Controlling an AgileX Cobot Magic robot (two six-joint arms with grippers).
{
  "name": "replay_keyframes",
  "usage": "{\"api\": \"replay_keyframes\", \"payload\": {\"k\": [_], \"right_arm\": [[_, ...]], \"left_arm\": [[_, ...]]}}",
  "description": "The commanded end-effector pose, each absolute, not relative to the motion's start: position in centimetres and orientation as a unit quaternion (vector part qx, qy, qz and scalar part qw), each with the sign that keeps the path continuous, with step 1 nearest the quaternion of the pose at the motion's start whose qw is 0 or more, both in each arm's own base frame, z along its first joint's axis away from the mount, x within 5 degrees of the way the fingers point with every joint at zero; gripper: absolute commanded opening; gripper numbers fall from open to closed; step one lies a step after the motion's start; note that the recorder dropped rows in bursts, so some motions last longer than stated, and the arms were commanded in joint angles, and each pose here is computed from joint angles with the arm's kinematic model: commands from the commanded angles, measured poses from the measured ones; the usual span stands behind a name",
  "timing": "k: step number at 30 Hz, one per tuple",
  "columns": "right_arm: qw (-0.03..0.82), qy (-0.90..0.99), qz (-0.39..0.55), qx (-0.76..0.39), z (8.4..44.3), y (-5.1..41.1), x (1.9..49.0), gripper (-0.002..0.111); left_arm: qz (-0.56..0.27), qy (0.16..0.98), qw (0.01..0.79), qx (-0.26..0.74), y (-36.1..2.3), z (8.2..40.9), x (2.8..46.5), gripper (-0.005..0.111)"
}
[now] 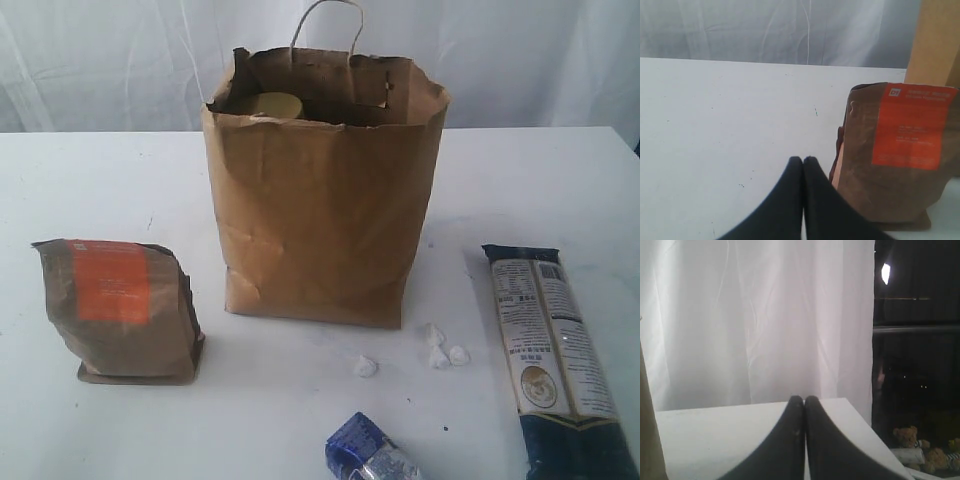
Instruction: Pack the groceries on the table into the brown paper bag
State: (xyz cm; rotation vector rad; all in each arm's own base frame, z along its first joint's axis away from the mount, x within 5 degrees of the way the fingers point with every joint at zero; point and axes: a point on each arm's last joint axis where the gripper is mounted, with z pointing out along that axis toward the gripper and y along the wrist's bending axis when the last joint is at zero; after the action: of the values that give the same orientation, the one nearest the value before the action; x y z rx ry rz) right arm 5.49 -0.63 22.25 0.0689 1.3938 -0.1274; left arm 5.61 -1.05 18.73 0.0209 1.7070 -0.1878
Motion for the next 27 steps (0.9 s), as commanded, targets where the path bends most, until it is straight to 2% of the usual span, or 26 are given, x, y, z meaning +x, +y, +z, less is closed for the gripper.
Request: {"api": "replay_keyframes", "payload": {"k": [1, 11, 27], "right_arm": [[0.77, 0.635, -0.056, 0.035, 22.3, -0.7, 5.4, 0.0], [0.682, 0.727, -0.035, 0.07, 19.9, -0.8, 5.6, 0.0], [0.678, 0.73, -0.018, 0.083, 19.8, -0.8, 5.6, 0.0]], "left_arm": [[-0.089, 0.753, 0.652, 0.007, -1.1, 18.6, 5.6, 0.0], [-0.089, 0.753, 0.652, 0.007, -1.1, 18.6, 5.6, 0.0], [-0.089, 0.753, 0.652, 0.007, -1.1, 18.6, 5.6, 0.0]]}}
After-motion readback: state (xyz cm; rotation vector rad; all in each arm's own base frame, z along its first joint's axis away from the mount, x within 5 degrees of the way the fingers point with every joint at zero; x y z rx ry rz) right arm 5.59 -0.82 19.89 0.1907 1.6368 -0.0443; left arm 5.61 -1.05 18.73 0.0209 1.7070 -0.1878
